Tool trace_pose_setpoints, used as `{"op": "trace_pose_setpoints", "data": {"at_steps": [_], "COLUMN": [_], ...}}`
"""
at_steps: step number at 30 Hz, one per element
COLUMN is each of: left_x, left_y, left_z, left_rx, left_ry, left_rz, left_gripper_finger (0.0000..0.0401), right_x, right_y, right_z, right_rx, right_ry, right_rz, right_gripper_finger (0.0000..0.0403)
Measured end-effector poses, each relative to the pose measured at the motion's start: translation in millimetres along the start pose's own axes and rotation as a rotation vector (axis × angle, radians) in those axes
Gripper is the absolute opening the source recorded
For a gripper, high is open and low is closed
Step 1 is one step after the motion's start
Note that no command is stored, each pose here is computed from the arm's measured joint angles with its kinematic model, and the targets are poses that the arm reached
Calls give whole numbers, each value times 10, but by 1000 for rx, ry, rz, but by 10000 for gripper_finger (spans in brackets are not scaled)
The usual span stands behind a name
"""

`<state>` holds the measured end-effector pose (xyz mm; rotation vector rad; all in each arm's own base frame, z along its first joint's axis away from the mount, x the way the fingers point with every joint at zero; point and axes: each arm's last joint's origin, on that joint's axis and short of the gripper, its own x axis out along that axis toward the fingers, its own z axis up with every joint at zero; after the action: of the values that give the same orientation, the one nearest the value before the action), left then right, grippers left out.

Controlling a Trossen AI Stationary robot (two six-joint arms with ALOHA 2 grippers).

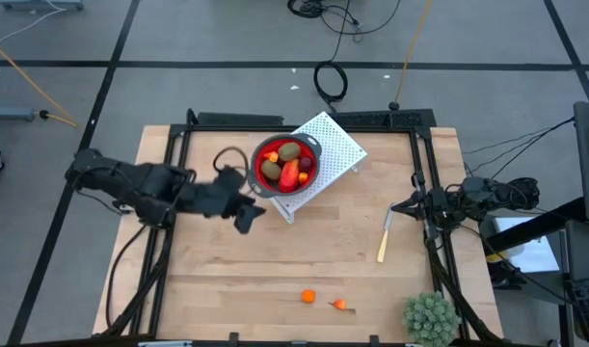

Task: Pick & Place Fruit
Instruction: Put the orange into the red strainer bowl on the shelf

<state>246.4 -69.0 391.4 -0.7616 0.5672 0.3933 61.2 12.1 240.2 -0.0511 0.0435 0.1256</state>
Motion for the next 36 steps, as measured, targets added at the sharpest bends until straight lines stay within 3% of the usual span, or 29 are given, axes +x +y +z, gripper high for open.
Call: {"op": "trace_pose_setpoints", "data": {"at_steps": [4,11,18,29,36], "left_x": [0,126,309,696,1072], "left_y": [-147,-426,-569,-716,-735], "left_z": [-183,-531,-831,-1278,-1442], "left_rx": [-13,96,164,63,-100], "left_ry": [8,53,101,162,204], "left_rz": [-40,-128,-129,-94,-57], "left_gripper_finger": [225,225,225,225,225], "right_x": [0,-1,-1,-1,-1], "right_y": [0,0,0,0,0], "right_z": [1,3,3,3,2], "right_rx": [0,42,61,54,54], "right_ry": [-1,-4,-4,-3,-3], "right_rz": [0,0,0,0,0], "right_gripper_finger": [0,0,0,0,0]}}
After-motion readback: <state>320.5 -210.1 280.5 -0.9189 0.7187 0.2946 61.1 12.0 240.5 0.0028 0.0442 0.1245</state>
